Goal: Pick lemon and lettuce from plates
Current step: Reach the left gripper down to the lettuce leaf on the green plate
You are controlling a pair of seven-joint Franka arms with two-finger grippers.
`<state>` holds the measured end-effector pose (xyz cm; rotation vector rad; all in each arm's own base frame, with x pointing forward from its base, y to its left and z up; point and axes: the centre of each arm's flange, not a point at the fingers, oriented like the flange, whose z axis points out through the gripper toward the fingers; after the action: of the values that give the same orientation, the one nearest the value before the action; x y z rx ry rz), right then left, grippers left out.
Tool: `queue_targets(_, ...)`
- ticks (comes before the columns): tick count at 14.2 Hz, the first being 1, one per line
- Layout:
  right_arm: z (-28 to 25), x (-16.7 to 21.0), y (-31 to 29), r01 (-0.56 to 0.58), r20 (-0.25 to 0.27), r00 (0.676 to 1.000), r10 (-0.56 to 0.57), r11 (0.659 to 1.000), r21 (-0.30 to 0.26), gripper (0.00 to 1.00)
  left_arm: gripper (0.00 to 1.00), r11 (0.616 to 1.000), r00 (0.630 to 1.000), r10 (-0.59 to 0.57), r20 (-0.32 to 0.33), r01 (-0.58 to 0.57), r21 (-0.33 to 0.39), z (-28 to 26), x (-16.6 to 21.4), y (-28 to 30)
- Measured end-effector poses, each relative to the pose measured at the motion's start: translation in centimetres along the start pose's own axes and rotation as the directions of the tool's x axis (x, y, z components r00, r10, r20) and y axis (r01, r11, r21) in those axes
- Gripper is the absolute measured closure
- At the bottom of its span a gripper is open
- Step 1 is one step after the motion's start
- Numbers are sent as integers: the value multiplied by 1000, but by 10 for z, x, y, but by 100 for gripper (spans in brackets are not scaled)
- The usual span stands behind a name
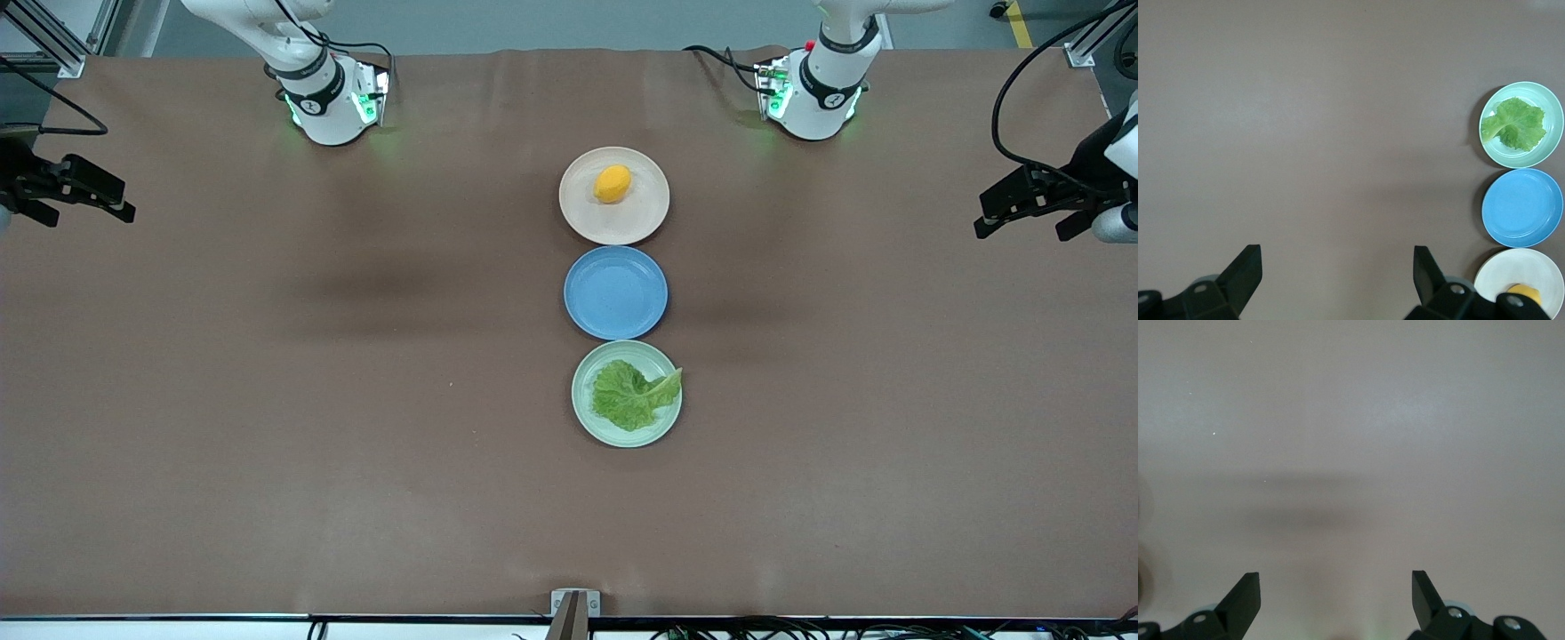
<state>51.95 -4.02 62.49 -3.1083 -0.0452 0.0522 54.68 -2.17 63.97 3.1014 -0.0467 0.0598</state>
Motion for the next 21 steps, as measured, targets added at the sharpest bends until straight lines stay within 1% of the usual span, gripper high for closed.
queue_targets(9,0,0,1,0,-4,1000,0,1000,-9,0,0,1000,1000,3,2,-3,0,1,0,3)
queue_targets(11,0,0,1,0,-4,1000,0,1000,-9,0,0,1000,1000,16,16,-16,-2,9,3,11)
queue_targets(13,-1,0,1,0,-4,1000,0,1000,-9,0,0,1000,999,6,49,-6,-3,28,10,37)
queue_targets(16,-4,0,1,0,-12,1000,0,1000,-9,0,0,997,990,-74,122,74,11,75,24,98)
queue_targets(18,-3,2,1,-1,-9,1000,0,1000,-9,0,0,989,977,-149,154,147,29,113,36,141)
queue_targets(19,3,4,2,-1,2,1000,1,1000,-8,0,0,980,967,-198,162,194,40,134,42,163)
queue_targets(21,22,16,3,-2,35,999,2,1000,-7,0,0,951,939,-309,151,305,51,177,53,206)
